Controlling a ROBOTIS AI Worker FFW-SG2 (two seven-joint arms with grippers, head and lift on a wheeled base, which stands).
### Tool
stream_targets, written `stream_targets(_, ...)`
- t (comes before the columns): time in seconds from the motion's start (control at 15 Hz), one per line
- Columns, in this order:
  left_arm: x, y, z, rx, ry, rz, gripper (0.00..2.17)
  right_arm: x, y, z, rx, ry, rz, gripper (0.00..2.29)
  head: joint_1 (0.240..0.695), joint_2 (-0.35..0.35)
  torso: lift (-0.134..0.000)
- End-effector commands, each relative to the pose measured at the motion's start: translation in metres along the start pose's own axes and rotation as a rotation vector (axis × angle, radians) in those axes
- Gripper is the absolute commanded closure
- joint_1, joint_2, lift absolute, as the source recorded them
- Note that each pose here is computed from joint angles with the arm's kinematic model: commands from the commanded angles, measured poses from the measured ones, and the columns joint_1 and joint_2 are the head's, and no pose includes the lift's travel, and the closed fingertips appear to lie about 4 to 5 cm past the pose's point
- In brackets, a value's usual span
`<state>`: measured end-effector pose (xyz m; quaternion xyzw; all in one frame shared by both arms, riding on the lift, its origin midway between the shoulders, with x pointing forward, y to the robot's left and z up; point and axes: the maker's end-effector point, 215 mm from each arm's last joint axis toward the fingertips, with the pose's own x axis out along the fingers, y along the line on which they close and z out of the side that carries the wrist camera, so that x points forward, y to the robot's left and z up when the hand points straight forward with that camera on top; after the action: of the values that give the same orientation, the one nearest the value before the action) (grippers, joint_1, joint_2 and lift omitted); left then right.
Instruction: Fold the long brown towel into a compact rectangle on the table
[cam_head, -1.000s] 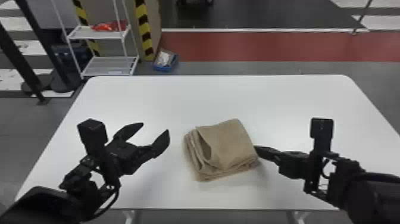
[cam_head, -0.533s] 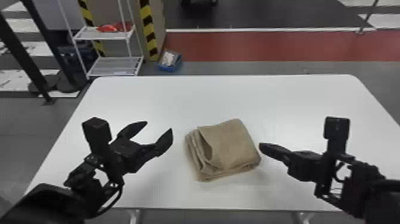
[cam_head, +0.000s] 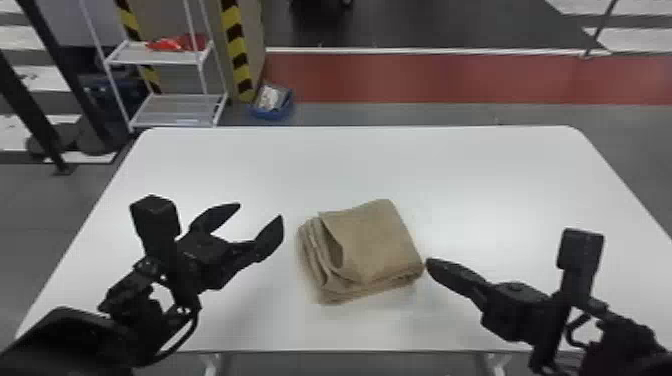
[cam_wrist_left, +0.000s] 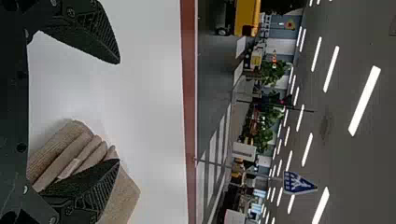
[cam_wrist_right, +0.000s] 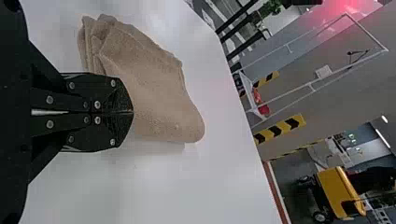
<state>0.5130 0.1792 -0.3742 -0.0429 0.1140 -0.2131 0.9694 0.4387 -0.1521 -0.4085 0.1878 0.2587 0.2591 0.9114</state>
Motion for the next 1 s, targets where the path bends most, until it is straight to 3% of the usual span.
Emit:
stream_targets(0.0, 0.001, 0.001, -0.001, 0.001, 0.002, 0.002, 0.15, 0.007, 0.009, -0.015, 0.015, 0.0, 0.018, 2.07, 0.695, 0.029, -0.12)
stream_targets(0.2, 0.004, 0.005, -0.006, -0.002, 0.012, 0.006, 0.15, 0.018, 0.006, -0.029, 0.022, 0.015, 0.011, 2.07, 0.695, 0.049, -0.12)
stream_targets(0.33, 0.006, 0.006, -0.006, -0.003, 0.011, 0.005, 0.15, 0.029, -0.005, -0.024, 0.018, 0.016, -0.01, 2.07, 0.695, 0.058, -0.12)
stream_targets(0.6, 0.008, 0.007, -0.007, -0.006, 0.014, 0.002, 0.15, 0.058, -0.032, 0.011, -0.025, 0.015, -0.083, 2.08, 0.695, 0.046, -0.12)
stream_targets(0.73, 0.008, 0.007, -0.007, -0.007, 0.014, -0.002, 0.15, 0.087, -0.048, 0.032, -0.035, 0.06, -0.109, 2.07, 0.695, 0.038, -0.12)
stream_targets(0.93, 0.007, 0.005, -0.01, -0.008, 0.02, -0.006, 0.15, 0.12, -0.056, 0.07, -0.033, 0.069, -0.103, 2.07, 0.695, 0.035, -0.12)
